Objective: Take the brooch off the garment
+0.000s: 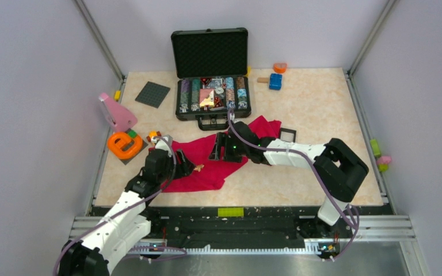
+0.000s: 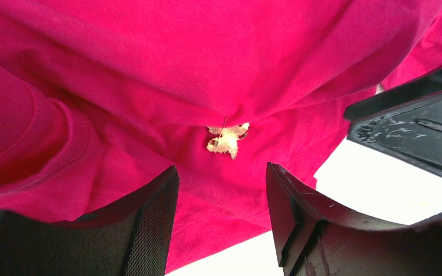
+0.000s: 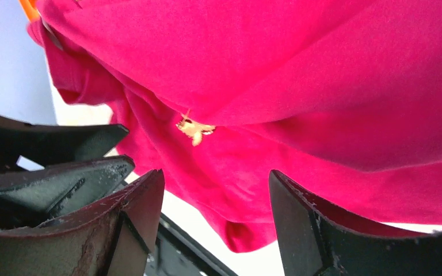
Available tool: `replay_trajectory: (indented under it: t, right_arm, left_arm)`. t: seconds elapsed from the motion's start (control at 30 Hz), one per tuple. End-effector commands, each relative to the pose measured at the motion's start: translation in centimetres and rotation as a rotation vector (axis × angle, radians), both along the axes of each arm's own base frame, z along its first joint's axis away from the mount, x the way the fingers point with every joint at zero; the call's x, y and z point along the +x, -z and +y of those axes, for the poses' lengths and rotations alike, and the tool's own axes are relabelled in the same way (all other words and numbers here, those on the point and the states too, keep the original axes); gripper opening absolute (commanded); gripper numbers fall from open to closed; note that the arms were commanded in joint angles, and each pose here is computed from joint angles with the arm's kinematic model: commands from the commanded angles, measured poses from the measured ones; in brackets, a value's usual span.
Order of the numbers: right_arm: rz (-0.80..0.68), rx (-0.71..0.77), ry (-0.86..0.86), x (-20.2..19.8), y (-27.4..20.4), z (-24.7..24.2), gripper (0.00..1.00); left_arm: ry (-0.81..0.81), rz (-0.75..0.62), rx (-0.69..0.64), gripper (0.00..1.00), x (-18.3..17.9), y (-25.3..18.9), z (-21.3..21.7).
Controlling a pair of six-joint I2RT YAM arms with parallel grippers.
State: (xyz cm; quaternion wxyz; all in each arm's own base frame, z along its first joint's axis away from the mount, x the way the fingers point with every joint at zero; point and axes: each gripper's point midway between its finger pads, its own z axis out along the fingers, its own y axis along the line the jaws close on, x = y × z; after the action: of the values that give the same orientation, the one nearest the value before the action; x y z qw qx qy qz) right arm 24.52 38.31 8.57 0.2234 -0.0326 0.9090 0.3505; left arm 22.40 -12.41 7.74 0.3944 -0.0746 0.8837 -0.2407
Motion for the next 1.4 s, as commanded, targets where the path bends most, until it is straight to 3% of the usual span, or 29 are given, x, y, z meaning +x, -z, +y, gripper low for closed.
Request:
replay_trajectory:
  t: [0.0,0.23,0.63,0.7,0.8,0.87,0.9,1.13,1.37]
  right_arm:
    - [0.042,0.181,0.229,1.4,-2.2,3.1,0.67]
    - [0.102,0.144,0.325,2.0,-0.1,4.2,0.55]
    - [0.082,0.075,0.412,4.4,1.7,4.9,0.47]
    - [0.084,0.048,0.421,4.5,2.1,4.6,0.41]
    - [0.079,0.063,0.442,4.7,2.0,3.9,0.26]
    - [0.093,0.072,0.441,4.7,1.8,3.3,0.04]
    - [0.096,0.079,0.439,4.8,1.5,2.9,0.0]
    - [0.097,0.109,0.433,3.6,-2.7,0.7,0.0]
    - [0.136,0.133,0.406,1.7,-6.7,-0.6,0.0]
  left_arm:
    - [-0.028,-0.11,0.002,0.61,1.3,-1.6,0.4]
    - [-0.059,-0.151,-0.012,0.61,1.0,-2.1,1.0]
    - [-0.031,-0.23,-0.052,0.61,0.4,-3.1,0.6]
    - [-0.026,-0.229,-0.05,0.61,0.4,-3.1,0.6]
    - [-0.008,-0.227,-0.05,0.62,0.4,-3.1,0.3]
    - [0.014,-0.231,-0.05,0.63,0.4,-3.1,0.0]
    - [0.026,-0.235,-0.052,0.63,0.4,-3.2,-0.2]
    - [0.135,-0.202,0.002,0.63,0.5,-2.8,-2.3]
    - [0.274,-0.304,0.094,0.67,-0.1,-4.8,-5.8]
